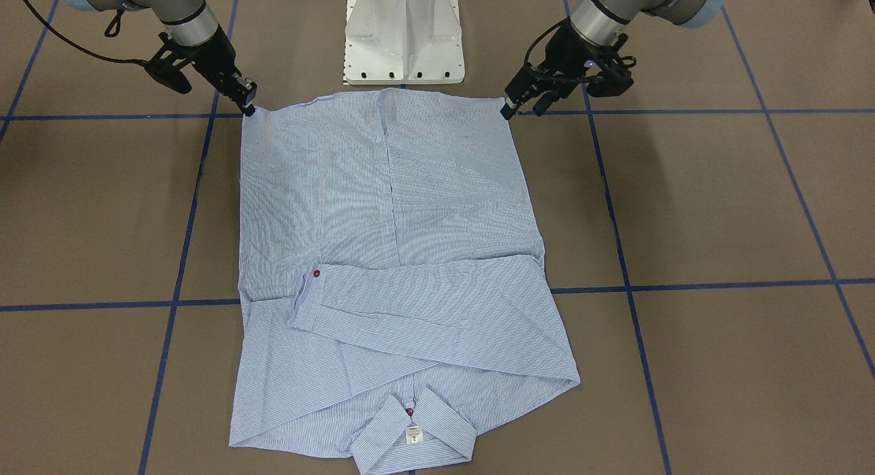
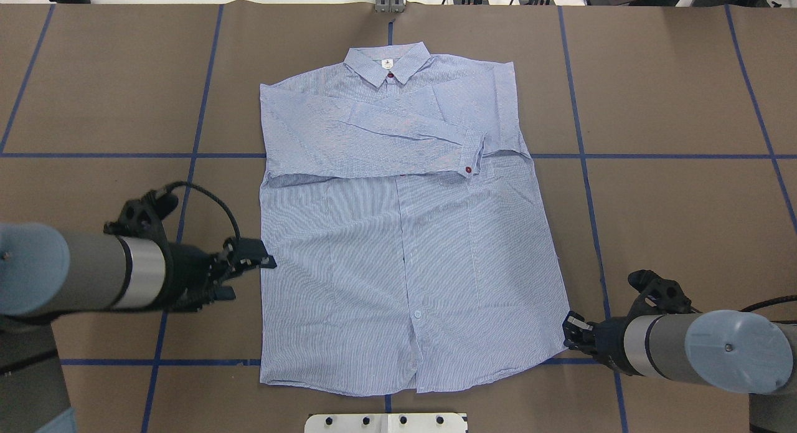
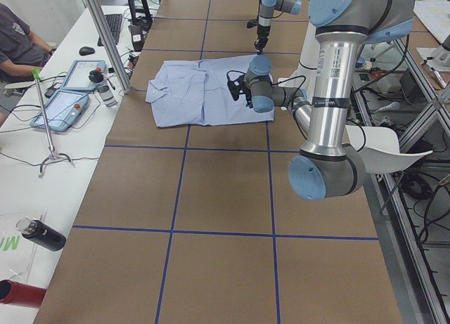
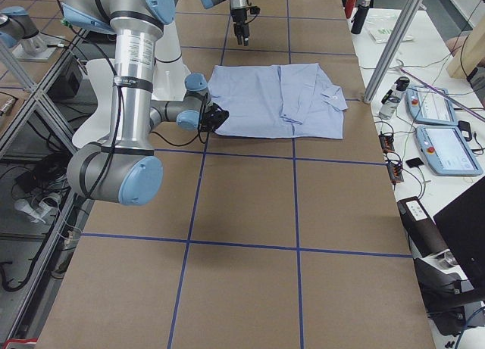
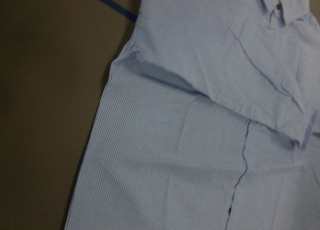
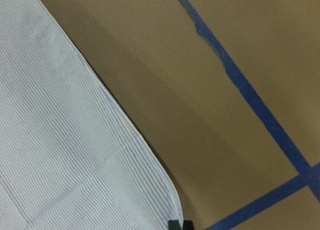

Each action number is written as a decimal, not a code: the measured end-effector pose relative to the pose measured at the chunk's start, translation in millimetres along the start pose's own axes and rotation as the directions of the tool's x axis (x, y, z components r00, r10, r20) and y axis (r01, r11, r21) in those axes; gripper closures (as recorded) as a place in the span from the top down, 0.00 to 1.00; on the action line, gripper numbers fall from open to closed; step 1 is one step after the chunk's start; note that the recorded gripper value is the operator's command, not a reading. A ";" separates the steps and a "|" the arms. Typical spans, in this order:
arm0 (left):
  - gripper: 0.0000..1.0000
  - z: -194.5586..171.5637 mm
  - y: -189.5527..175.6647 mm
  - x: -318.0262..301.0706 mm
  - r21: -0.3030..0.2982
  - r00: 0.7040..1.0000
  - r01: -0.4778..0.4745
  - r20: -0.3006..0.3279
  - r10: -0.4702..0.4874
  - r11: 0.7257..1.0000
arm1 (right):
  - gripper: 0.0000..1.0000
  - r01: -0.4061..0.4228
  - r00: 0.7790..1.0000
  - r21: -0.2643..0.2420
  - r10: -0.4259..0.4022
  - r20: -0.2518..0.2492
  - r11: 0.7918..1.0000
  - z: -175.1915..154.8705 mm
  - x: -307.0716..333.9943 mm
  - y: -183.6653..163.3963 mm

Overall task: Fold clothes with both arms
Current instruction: 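Move the left gripper to the hem corner nearest it and grasp it, then lift both hem corners with both grippers and pull them toward the collar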

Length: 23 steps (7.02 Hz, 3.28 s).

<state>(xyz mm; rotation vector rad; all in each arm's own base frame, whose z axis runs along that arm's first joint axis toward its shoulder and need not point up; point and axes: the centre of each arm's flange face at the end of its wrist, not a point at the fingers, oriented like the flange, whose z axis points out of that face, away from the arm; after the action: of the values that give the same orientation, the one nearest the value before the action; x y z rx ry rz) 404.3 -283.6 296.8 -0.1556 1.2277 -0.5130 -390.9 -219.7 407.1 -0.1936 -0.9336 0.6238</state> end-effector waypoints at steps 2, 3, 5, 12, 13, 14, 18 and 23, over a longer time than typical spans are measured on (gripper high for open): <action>0.86 40.0 60.2 -35.0 0.006 0.994 0.055 0.093 -0.055 0.998 | 0.00 -0.001 1.000 0.002 0.001 0.002 1.000 -0.6 -0.5 -1.3; 0.82 61.4 75.7 -52.6 0.016 0.989 0.058 0.136 -0.059 0.998 | 0.00 -0.001 1.000 0.002 0.001 0.002 1.000 -0.7 -0.7 -1.2; 0.73 92.7 96.8 -77.0 0.035 0.981 0.055 0.183 -0.060 0.998 | 0.00 -0.001 1.000 0.002 0.001 0.004 1.000 -0.9 -0.9 -1.5; 0.00 84.6 102.3 -71.5 0.047 0.985 0.056 0.160 -0.062 0.997 | 0.00 -0.002 1.000 0.003 0.002 0.001 1.000 -1.9 0.4 -2.4; 0.00 84.3 101.7 -71.5 0.051 0.985 0.054 0.161 -0.062 0.997 | 0.00 -0.002 1.000 0.004 0.002 0.001 1.000 -1.9 0.7 -2.6; 0.00 83.0 101.1 -70.4 0.053 0.985 0.054 0.160 -0.062 0.997 | 0.00 -0.002 1.000 0.004 0.002 0.002 1.000 -2.4 0.5 -2.5; 0.00 9.3 96.5 -60.2 0.018 0.993 0.046 0.105 -0.047 0.999 | 0.00 0.002 0.999 -0.046 0.000 0.050 0.999 -49.7 -6.1 7.9; 0.00 -45.2 80.9 -44.7 -0.052 0.995 0.047 0.088 -0.042 0.998 | 0.00 -0.014 0.998 -0.133 0.022 0.060 0.991 -80.5 -11.0 19.1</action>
<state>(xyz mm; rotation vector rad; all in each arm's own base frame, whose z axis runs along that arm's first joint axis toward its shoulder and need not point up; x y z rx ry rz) 375.2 -185.3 288.6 -0.2497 1.1554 -0.5067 -339.3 -202.1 343.8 -0.3033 -1.0344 0.5870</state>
